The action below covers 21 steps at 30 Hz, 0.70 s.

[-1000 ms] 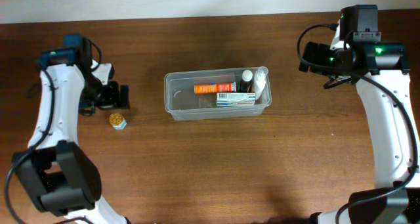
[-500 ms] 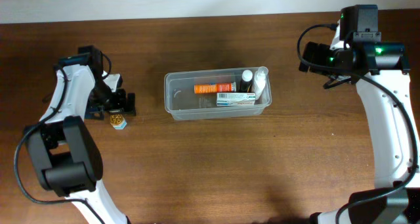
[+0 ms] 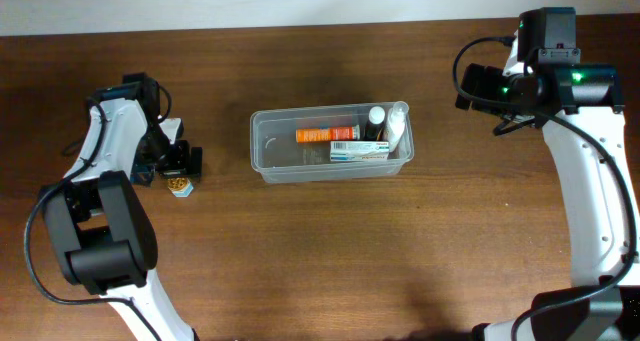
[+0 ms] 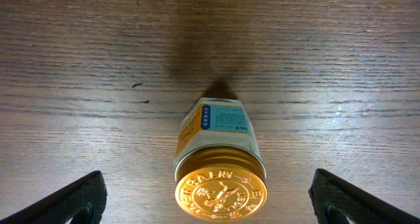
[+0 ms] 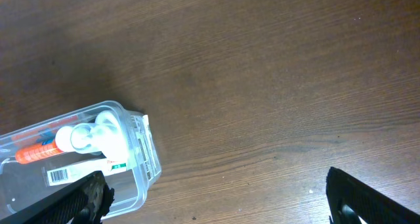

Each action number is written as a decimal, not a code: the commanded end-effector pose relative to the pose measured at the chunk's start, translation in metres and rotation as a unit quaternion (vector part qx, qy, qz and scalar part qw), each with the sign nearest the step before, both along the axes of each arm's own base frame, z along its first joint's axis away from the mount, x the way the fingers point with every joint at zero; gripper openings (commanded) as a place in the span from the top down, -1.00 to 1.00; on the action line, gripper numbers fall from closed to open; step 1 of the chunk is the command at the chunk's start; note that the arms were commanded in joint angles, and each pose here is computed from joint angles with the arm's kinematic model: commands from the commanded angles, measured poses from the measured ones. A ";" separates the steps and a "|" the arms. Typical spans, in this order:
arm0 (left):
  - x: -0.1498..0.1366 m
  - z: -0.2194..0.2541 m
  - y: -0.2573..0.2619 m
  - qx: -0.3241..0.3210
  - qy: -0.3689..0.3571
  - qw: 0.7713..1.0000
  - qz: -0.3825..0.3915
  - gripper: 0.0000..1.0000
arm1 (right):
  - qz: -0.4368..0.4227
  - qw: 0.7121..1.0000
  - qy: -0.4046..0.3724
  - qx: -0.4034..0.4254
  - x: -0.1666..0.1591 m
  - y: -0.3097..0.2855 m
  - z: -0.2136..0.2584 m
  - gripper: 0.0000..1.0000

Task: Pack container
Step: 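Grasp the small jar with the left gripper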

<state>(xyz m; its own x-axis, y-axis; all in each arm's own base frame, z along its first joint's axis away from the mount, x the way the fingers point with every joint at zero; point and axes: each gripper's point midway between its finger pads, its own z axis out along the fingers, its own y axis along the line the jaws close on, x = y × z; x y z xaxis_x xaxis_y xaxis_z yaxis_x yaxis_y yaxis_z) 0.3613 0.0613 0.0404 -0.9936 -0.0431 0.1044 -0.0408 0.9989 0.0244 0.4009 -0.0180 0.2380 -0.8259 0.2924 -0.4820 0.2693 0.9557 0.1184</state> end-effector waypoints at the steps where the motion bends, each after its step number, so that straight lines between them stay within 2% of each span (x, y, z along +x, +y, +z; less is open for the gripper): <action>1: 0.004 -0.005 -0.005 -0.018 -0.006 1.000 0.003 -0.99 | -0.003 1.000 -0.002 0.004 0.001 0.001 0.001 -0.97; 3: 0.010 -0.006 -0.014 -0.043 -0.019 0.999 0.005 -0.99 | -0.003 1.000 -0.002 0.004 0.001 0.000 0.001 -0.97; 10: 0.007 -0.011 -0.005 -0.018 -0.008 1.000 0.003 -0.98 | -0.003 1.000 -0.002 0.004 0.001 0.000 0.001 -0.97; 21: 0.003 -0.028 -0.005 -0.020 0.017 1.000 0.004 -0.84 | -0.003 1.000 -0.002 0.004 0.001 0.000 0.001 -0.97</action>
